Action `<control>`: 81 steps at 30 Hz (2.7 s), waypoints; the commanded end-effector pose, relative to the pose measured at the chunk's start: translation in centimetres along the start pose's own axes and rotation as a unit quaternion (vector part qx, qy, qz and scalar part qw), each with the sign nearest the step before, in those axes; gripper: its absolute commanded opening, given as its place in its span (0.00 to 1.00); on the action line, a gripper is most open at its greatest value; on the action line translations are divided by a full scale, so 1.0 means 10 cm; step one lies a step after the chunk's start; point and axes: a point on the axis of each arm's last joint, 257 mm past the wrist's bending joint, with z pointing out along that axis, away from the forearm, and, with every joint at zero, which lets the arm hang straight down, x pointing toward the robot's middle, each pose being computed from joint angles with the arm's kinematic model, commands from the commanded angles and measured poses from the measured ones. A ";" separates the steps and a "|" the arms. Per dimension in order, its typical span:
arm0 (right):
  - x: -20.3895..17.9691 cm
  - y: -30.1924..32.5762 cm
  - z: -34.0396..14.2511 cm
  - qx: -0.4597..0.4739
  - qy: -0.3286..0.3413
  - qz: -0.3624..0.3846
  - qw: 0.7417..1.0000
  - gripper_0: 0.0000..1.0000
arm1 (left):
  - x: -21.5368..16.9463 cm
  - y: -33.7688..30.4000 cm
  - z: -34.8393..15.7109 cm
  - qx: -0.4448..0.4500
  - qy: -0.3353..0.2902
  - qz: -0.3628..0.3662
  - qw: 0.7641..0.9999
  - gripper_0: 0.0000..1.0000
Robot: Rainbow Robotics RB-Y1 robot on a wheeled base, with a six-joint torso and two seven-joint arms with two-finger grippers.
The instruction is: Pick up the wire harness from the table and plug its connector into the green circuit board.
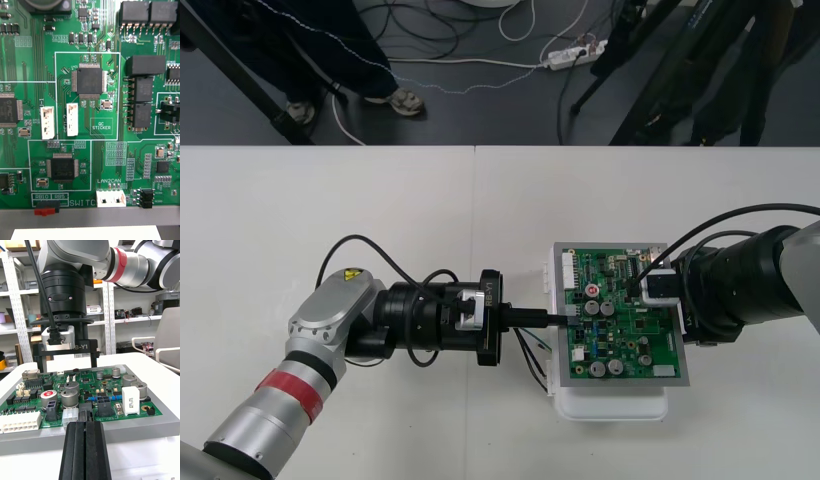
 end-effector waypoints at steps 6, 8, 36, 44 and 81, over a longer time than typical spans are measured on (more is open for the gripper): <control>-0.06 0.09 0.02 -0.009 -0.002 -0.021 1.000 1.00 | -0.09 0.15 0.24 0.006 -0.002 0.053 0.999 0.00; -0.06 0.08 0.02 -0.008 -0.002 -0.021 1.000 1.00 | -0.07 0.16 0.21 0.005 0.002 0.053 0.999 0.00; -0.06 0.10 0.02 -0.010 -0.003 -0.021 1.000 1.00 | -0.15 0.16 0.24 0.012 -0.004 0.083 0.996 0.00; -0.07 0.09 0.02 -0.009 -0.004 -0.024 1.000 1.00 | -0.23 0.17 0.28 0.015 -0.012 0.109 0.994 0.00; -0.11 0.10 0.04 -0.009 -0.008 -0.024 1.000 1.00 | -0.16 0.08 0.14 0.018 0.001 0.146 0.989 0.00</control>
